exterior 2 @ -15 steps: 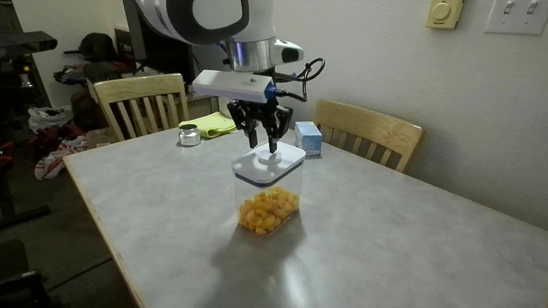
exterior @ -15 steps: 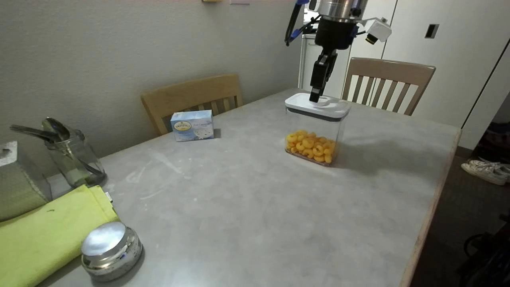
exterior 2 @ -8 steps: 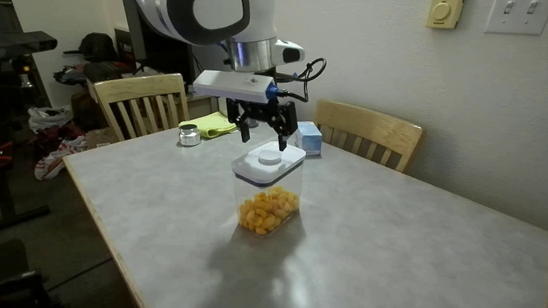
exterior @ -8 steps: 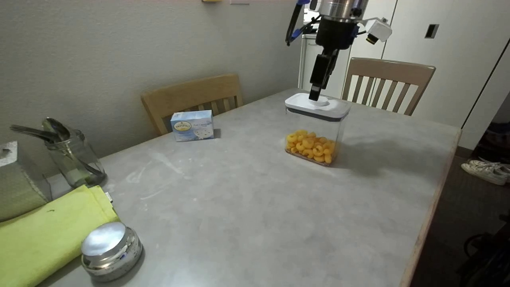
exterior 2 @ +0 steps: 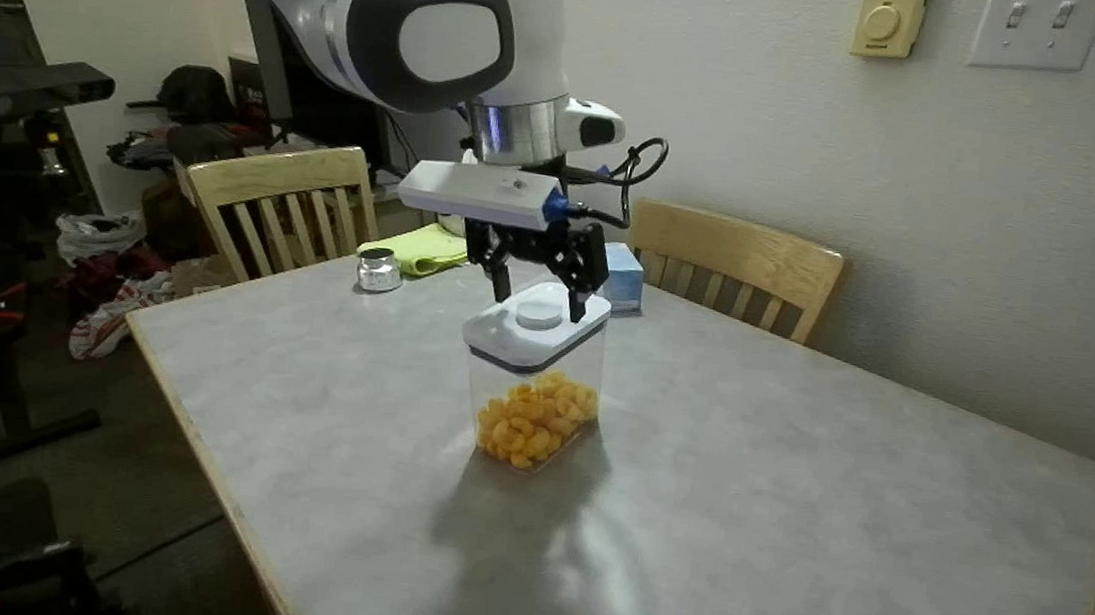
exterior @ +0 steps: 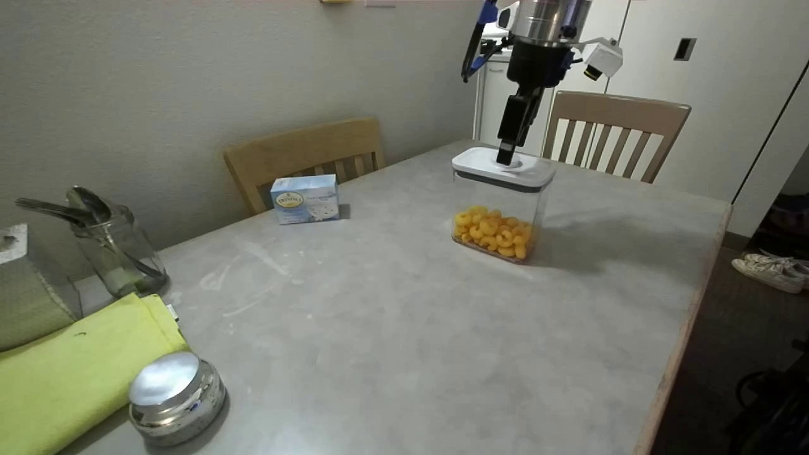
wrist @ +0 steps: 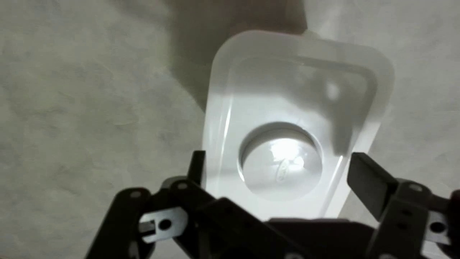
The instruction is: Push the knob on the lid then lift it and place it on the table
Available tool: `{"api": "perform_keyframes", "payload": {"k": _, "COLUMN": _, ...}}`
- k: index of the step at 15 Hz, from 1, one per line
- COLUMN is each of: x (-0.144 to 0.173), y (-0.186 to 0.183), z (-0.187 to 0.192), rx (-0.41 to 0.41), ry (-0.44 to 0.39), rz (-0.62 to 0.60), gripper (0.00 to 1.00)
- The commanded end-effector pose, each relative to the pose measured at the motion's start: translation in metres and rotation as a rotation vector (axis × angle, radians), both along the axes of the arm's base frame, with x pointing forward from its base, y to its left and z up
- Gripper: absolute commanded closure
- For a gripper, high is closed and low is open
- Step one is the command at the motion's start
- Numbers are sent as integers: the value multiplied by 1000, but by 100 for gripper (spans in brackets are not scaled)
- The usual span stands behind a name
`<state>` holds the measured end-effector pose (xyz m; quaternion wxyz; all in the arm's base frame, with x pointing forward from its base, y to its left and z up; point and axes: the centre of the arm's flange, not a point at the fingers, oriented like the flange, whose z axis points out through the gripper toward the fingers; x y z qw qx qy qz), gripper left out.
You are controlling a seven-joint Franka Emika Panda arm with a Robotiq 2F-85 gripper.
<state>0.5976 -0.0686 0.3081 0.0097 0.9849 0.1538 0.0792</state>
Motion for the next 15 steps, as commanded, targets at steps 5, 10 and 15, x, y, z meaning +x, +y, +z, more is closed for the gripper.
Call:
{"api": "perform_keyframes", "payload": {"k": 5, "x": 9, "y": -7, "z": -12, "rx": 8, "ry": -23, "rz": -42, "gripper": 2}}
{"api": "perform_keyframes", "payload": {"k": 10, "x": 15, "y": -6, "z": -7, "rx": 6, "ry": -53, "rz": -61, "gripper": 1}}
{"api": "perform_keyframes", "payload": {"k": 15, "x": 18, "y": -6, "z": -7, "rx": 11, "ry": -61, "rz": -73, "gripper": 29}}
